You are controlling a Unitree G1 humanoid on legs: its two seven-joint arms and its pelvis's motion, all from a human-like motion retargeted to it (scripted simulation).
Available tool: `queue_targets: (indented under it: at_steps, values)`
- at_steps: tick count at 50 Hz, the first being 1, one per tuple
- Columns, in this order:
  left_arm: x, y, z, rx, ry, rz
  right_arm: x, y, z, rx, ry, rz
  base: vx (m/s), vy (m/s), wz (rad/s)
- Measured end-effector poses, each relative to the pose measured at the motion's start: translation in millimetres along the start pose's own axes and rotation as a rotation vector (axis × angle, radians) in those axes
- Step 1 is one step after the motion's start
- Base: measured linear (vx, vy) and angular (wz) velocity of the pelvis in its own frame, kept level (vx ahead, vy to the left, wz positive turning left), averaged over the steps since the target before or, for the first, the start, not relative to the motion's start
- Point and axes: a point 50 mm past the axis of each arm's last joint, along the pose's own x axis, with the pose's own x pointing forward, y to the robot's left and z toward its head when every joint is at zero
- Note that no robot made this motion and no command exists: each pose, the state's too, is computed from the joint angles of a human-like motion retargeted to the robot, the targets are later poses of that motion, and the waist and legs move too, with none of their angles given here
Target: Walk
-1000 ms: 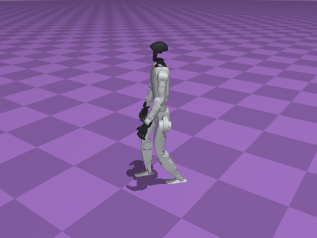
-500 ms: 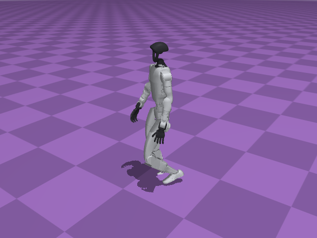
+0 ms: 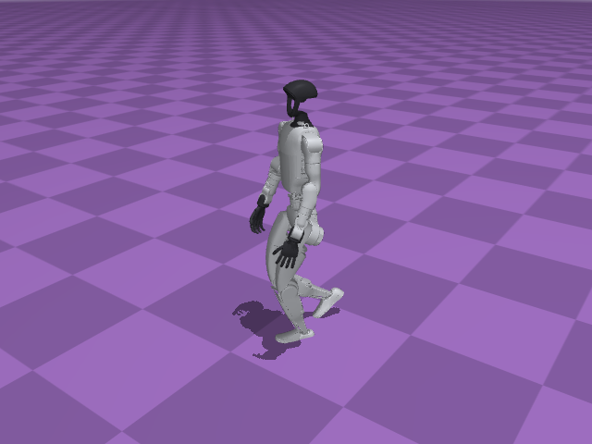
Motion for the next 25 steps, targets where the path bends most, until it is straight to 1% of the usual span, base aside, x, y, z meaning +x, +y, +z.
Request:
queue_targets:
  at_steps: [9, 15, 20, 25]
  values:
    - [1, 50, 92, -0.018, -0.27, 0.159, -2, -11, -11, 0.106, 0.028, -0.07, 0.0, 0.01, 0.07]
    - [-4, 57, 117, -0.005, -0.379, 0.172, -3, -14, -18, 0.171, 0.055, -0.101, 0.0, 0.0, 0.0]
    - [0, 40, 93, 0.012, -0.317, 0.11, -5, -5, -30, 0.204, 0.087, -0.083, 0.01, -0.02, 0.18]
    - [3, 8, 28, 0.025, -0.101, -0.008, -6, -4, -33, 0.208, 0.086, -0.097, 0.02, -0.04, 0.22]
